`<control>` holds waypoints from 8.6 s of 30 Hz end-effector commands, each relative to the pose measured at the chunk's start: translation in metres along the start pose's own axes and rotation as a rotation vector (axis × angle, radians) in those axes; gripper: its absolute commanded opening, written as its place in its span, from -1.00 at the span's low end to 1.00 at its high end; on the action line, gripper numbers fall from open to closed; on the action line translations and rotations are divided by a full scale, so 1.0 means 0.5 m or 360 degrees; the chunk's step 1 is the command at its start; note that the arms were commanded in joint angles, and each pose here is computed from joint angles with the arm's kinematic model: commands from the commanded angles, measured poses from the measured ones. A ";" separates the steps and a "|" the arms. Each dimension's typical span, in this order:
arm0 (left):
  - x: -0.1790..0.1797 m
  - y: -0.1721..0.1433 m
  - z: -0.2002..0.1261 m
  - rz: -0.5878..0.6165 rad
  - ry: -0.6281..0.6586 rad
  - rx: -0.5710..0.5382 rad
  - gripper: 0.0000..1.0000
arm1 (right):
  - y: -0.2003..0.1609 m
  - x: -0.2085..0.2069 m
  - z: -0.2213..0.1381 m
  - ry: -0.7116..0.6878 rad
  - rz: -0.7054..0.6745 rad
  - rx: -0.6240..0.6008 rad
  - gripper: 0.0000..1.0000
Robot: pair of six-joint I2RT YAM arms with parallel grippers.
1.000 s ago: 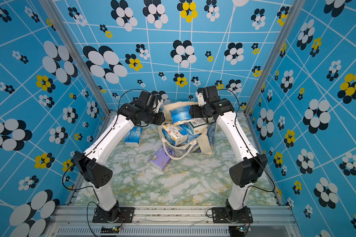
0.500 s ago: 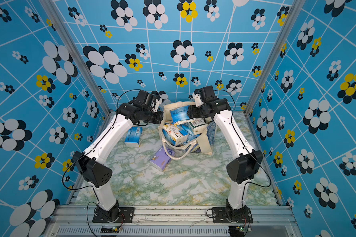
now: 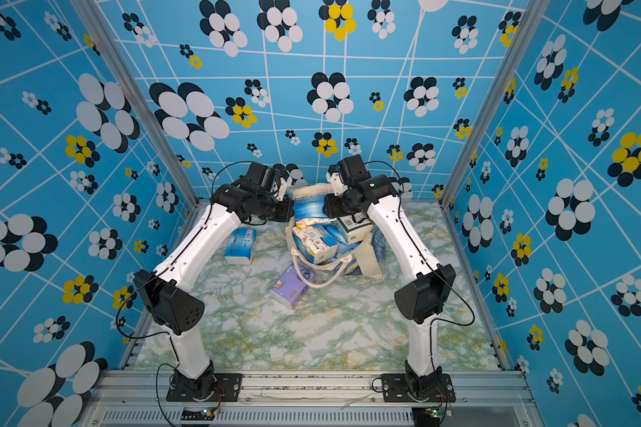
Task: Put tissues into the canvas bag
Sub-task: Place the pack of facial tissues in the canvas bag, then adjust the pack of facial tissues at the center of the board, then pick up the pack of facial tissues from the center of the board, then place the pack of facial tissues in the canvas bag.
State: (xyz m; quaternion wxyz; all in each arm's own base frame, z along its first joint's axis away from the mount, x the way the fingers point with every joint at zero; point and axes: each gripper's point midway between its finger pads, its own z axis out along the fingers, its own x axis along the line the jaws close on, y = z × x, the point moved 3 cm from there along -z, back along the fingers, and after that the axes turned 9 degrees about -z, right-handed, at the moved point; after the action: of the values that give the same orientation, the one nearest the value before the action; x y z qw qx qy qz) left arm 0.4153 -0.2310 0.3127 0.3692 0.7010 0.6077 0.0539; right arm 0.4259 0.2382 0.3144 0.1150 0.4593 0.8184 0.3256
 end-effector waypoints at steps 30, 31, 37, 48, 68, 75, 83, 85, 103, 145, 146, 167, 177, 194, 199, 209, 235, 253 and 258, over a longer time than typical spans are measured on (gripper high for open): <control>-0.011 0.049 -0.093 -0.0002 -0.0022 -0.0162 -1.00 | -0.020 -0.091 -0.046 -0.0181 -0.0047 0.0159 0.03; -0.010 0.050 -0.090 -0.0004 -0.0025 -0.0160 -1.00 | -0.010 -0.073 -0.068 -0.0117 -0.0059 0.0099 0.05; -0.005 0.067 -0.100 -0.0021 -0.0040 -0.0215 -1.00 | 0.016 -0.018 -0.158 -0.0019 -0.0154 -0.0109 0.15; 0.033 0.061 -0.219 -0.0077 -0.0016 -0.0391 -0.64 | -0.023 0.104 -0.260 0.0315 -0.0312 -0.0276 0.34; 0.227 -0.302 0.022 -0.0485 0.0286 0.0002 -0.83 | -0.348 0.273 -0.196 0.0557 -0.0214 0.0172 0.46; 0.228 -0.312 0.117 -0.0440 0.0313 0.0061 -0.85 | -0.416 0.329 -0.138 0.0564 -0.0165 0.0296 0.47; 0.238 -0.384 0.184 -0.0391 0.0397 0.0256 -1.00 | -0.436 0.338 -0.104 0.0466 -0.0113 0.0360 0.55; 0.231 -0.403 0.188 -0.0396 0.0374 0.0291 -1.00 | -0.439 0.337 -0.094 0.0448 -0.0087 0.0374 0.56; 0.072 -0.565 0.109 -0.0619 -0.0076 0.0448 -0.99 | -0.479 0.301 -0.029 0.0212 -0.0001 0.0468 0.70; 0.135 -0.281 -0.293 -0.0539 0.0021 -0.0502 -0.02 | -0.440 0.300 0.210 -0.0112 -0.0163 0.0420 0.99; 0.136 -0.280 -0.293 -0.0541 0.0022 -0.0503 -0.02 | -0.440 0.299 0.214 -0.0106 -0.0157 0.0430 0.99; 0.151 -0.271 -0.302 -0.0568 0.0041 -0.0525 -0.01 | -0.462 0.275 0.238 -0.0236 -0.0244 0.0537 0.99; 0.154 -0.268 -0.304 -0.0569 0.0051 -0.0526 -0.01 | -0.477 0.265 0.264 -0.0280 -0.0222 0.0607 0.99; 0.161 -0.257 -0.302 -0.0563 0.0088 -0.0526 0.00 | -0.512 0.305 0.296 -0.0052 -0.0240 0.0768 0.33; 0.163 -0.246 -0.306 -0.0549 0.0106 -0.0541 0.00 | -0.491 0.335 0.228 0.0111 -0.0250 0.0726 0.13; 0.173 -0.210 -0.311 -0.0541 0.0133 -0.0567 0.01 | -0.390 0.476 -0.015 0.0991 -0.0475 0.0559 0.06; 0.247 -0.199 -0.255 -0.0572 0.0375 -0.0247 0.12 | -0.014 -0.085 -0.146 -0.0789 -0.0169 0.0109 0.14; 0.311 -0.198 -0.190 -0.0637 0.0453 -0.0139 0.48 | -0.100 -0.178 -0.100 -0.0916 -0.0139 0.0542 0.16; 0.319 -0.192 -0.172 -0.0640 0.0453 -0.0129 0.59 | -0.082 -0.161 -0.107 -0.0824 -0.0117 0.0439 0.32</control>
State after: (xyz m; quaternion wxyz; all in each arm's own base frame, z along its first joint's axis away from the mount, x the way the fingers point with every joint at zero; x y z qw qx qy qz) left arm 0.3264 -0.0526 0.2599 0.3050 0.5321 0.7838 0.0971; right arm 0.4216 0.1424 0.3103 0.2660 0.5065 0.8165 0.0772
